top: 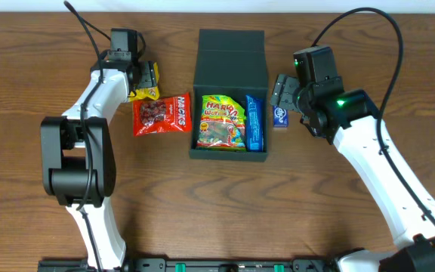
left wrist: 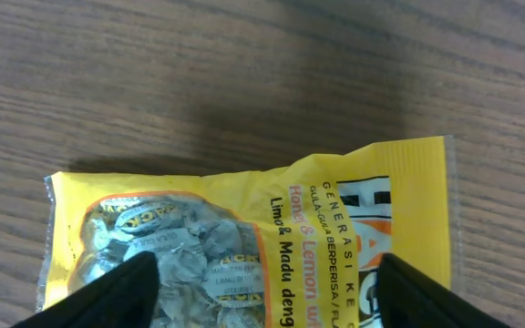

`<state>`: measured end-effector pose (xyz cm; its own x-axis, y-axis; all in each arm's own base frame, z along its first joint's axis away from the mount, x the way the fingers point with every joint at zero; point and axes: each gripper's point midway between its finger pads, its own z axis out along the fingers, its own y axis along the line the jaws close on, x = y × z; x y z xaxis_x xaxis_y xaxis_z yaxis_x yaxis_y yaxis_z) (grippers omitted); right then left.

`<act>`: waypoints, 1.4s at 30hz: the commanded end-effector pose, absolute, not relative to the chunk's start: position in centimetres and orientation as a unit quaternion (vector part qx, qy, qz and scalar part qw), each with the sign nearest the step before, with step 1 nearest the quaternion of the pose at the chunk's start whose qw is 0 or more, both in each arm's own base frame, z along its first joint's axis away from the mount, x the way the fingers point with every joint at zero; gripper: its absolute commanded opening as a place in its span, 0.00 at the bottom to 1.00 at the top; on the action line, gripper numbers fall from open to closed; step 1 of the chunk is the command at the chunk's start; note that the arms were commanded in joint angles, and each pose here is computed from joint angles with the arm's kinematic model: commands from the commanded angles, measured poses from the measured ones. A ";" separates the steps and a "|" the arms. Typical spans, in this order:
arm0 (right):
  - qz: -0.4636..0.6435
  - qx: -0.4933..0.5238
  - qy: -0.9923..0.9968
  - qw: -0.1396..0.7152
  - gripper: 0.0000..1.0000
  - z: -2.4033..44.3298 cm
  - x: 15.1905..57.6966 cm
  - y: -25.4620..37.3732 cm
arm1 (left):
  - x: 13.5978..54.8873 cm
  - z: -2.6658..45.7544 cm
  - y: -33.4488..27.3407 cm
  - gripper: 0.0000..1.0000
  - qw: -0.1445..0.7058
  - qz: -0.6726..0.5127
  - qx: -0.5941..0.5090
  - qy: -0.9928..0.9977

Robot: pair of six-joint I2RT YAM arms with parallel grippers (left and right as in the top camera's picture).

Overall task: Pack container
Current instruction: 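Grasp the yellow Hacks bag with the left gripper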

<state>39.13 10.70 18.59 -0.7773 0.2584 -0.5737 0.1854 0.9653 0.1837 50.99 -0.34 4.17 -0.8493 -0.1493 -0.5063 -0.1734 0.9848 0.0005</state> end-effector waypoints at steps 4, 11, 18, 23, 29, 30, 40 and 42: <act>0.051 0.119 0.937 0.326 0.86 19.5 39.5 10.1 | 49.6 0.6 -0.2 0.64 0.215 0.028 -0.089 0.972; 0.051 0.119 0.936 0.326 0.86 19.5 39.5 10.1 | 48.7 -1.4 -0.2 0.51 0.186 0.031 -0.088 0.978; 0.051 0.119 0.936 0.326 0.86 19.5 39.5 10.1 | 48.6 -1.4 -0.2 0.08 0.184 0.032 -0.088 0.978; 0.051 0.119 0.936 0.326 0.87 19.6 39.5 10.1 | 48.1 -1.6 -0.1 0.06 0.175 0.033 -0.088 0.980; 0.051 0.119 0.936 0.326 0.88 19.6 39.5 10.1 | 48.8 0.3 -0.1 0.06 0.189 0.032 -0.089 0.977; 0.051 0.119 0.936 0.326 0.88 19.6 39.5 10.1 | 49.1 1.4 -0.1 0.06 0.199 0.034 -0.089 0.975; 0.051 0.119 0.936 0.326 0.89 19.6 39.5 10.1 | 50.4 9.9 0.7 0.51 0.280 0.023 -0.178 0.943; 0.052 0.119 0.936 0.326 0.89 19.6 39.5 10.1 | 50.0 9.8 0.9 0.79 0.275 0.012 -0.238 0.932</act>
